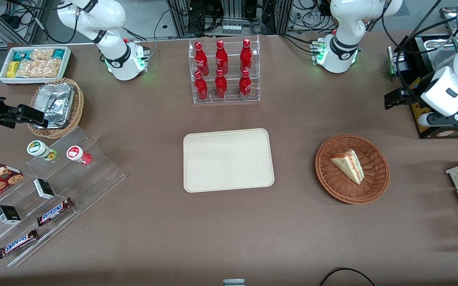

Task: Place sandwich from basket to tray
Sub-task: 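Move the left gripper over the wicker basket above the sandwich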

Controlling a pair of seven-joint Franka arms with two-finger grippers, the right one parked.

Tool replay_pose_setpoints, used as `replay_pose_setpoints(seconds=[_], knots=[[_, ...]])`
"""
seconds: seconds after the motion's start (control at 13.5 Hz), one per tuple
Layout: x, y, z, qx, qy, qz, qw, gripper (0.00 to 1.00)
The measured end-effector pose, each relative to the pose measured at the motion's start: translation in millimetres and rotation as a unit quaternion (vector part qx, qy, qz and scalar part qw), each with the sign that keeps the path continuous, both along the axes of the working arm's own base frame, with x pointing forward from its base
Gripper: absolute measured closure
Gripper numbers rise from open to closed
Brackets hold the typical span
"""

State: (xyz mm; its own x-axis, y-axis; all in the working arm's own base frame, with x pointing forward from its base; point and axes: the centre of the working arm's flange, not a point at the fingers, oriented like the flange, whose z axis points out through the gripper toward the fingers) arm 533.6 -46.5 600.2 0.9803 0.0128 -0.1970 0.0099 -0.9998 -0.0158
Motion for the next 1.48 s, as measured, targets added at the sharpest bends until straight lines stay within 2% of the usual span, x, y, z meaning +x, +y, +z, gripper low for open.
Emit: replay_pose_setpoints(seconds=[0.37, 0.66, 1.18, 1.33, 1.48], knots=[[2, 0, -1, 0.000, -0.004, 0.000, 1.0000, 0.00], [17, -1, -40, -0.002, -0.011, 0.000, 0.9999, 0.00], [57, -1, -151, -0.005, 0.010, 0.013, 0.9999, 0.00], [62, 0, -172, 0.001, 0.008, 0.026, 0.9996, 0.00], [61, -2, -193, 0.019, -0.002, 0.058, 0.9982, 0.00]])
